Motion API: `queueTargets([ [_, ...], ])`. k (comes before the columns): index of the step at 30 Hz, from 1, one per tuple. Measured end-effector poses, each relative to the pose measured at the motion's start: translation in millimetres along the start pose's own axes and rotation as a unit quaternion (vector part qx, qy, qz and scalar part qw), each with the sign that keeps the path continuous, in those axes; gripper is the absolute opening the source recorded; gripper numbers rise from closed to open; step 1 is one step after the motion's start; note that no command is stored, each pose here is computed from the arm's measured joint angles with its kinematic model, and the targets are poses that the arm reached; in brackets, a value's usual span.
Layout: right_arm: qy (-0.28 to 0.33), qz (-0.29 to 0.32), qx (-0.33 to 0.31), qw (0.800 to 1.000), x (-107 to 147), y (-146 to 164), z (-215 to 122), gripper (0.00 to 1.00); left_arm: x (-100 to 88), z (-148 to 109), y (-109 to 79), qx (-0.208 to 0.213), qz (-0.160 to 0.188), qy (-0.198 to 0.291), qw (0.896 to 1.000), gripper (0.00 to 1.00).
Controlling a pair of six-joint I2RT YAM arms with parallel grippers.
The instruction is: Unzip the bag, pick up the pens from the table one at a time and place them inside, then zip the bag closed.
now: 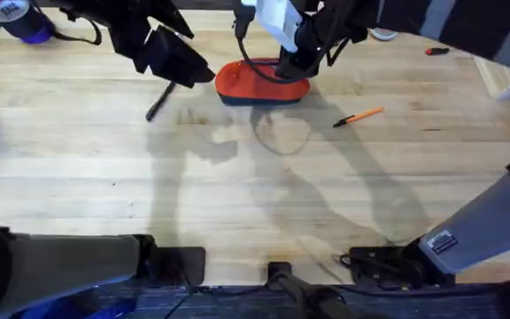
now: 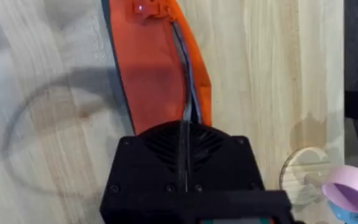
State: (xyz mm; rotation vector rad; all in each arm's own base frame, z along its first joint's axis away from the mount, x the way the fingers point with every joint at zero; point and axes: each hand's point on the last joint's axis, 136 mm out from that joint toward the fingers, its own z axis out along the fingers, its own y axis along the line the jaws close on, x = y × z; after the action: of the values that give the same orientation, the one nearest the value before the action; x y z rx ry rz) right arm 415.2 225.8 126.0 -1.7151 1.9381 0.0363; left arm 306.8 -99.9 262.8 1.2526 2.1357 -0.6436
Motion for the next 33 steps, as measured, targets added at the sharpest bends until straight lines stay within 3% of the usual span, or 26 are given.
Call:
queueTargets([
  [13, -0.014, -0.005, 0.021, 1.000, -4.1, -13.1, 18.2, 0.031, 0.0, 0.0, 0.1, 0.000, 0.000, 0.000, 1.000, 0.993],
  [23, 0.002, 0.001, -0.005, 1.000, 9.5, -3.7, 48.3, 0.030, 0.0, 0.0, 0.1, 0.000, 0.000, 0.000, 1.000, 0.993],
  [29, 0.003, 0.004, -0.006, 1.000, 9.7, -3.7, 49.6, 0.033, 0.0, 0.0, 0.1, 0.000, 0.000, 0.000, 1.000, 0.993],
  [30, 0.003, 0.004, -0.006, 1.000, 9.7, -3.7, 49.6, 0.062, 0.0, 0.0, 0.1, 0.000, 0.000, 0.000, 1.000, 0.993],
  [31, 0.003, 0.006, -0.005, 1.000, 9.7, -3.9, 49.6, 0.161, 0.0, 0.0, 0.1, 0.000, 0.000, 0.000, 1.000, 0.993],
  [33, 0.004, 0.008, -0.005, 1.000, 10.5, -4.5, 49.5, 0.460, 0.0, 0.0, 0.1, 0.000, 0.000, 0.000, 1.000, 0.993],
])
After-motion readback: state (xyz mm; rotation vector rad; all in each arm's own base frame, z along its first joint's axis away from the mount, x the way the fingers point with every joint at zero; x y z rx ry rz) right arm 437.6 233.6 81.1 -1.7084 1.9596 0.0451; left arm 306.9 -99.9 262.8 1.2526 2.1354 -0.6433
